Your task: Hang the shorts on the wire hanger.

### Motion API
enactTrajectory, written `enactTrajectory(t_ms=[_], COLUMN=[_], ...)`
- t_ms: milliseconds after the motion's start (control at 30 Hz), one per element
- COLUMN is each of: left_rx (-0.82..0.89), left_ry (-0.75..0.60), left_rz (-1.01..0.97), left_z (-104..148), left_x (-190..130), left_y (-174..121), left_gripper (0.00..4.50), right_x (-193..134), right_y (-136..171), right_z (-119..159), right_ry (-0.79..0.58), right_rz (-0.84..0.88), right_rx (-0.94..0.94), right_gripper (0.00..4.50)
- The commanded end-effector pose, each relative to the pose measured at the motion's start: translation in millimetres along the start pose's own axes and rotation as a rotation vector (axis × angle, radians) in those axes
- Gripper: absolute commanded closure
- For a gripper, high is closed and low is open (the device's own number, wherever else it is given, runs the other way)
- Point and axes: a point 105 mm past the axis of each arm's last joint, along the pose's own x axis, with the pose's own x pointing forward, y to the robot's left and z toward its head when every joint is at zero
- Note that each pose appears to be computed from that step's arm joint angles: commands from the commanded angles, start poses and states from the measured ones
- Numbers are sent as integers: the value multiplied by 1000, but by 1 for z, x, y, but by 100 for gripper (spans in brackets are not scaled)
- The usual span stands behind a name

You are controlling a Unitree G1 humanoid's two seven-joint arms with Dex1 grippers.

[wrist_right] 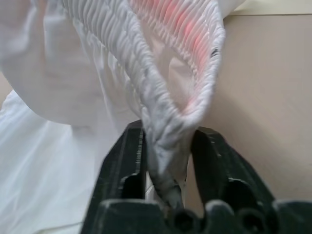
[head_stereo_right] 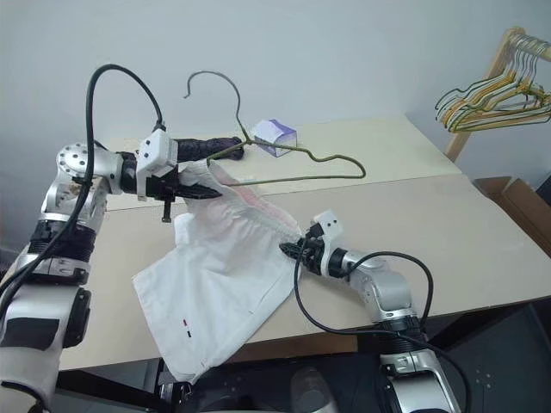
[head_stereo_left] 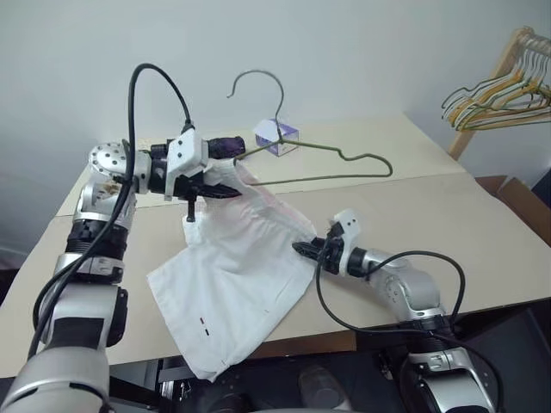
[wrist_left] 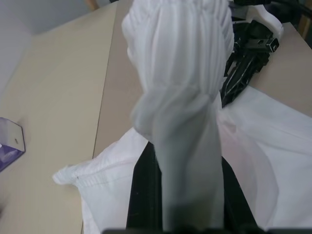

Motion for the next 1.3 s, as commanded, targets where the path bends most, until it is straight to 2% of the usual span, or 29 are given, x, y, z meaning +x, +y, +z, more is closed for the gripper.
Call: enactTrajectory(t_ms=[33,67,233,367,567,867,933,1133,1300], left_rx=[21,16,-31,-40,-44,-21,-17,-77,-79], left_ry=[-13,-3,96,150,187,272,263,104,83], left_rz=[39,39,70,90,72,57,72,111,37], left_z=[6,3,-32,-48,-59,-75,-75,-60,-57], left_x=[-12,-12,-21,-28,-36,-46,-47,-43,-41], left_y=[2,1,-8,-12,-21,-30,-29,-23,-33], left_gripper=[450,450,450,450,450,450,450,450,450], right_x=[-10,-13,-35,-48,-63,-73,-74,-73,-74], right_y=[0,-1,-7,-16,-36,-44,-45,-45,-45], right_z=[27,29,43,47,52,55,54,50,51], right_ry=[-116,-124,-165,-160,-154,-156,-154,-139,-138], right_rz=[5,4,-15,-54,-134,-160,-164,-162,-162], right_rx=[-12,-10,-32,-56,-64,-66,-64,-62,-64], right_gripper=[424,447,447,447,447,447,447,447,447])
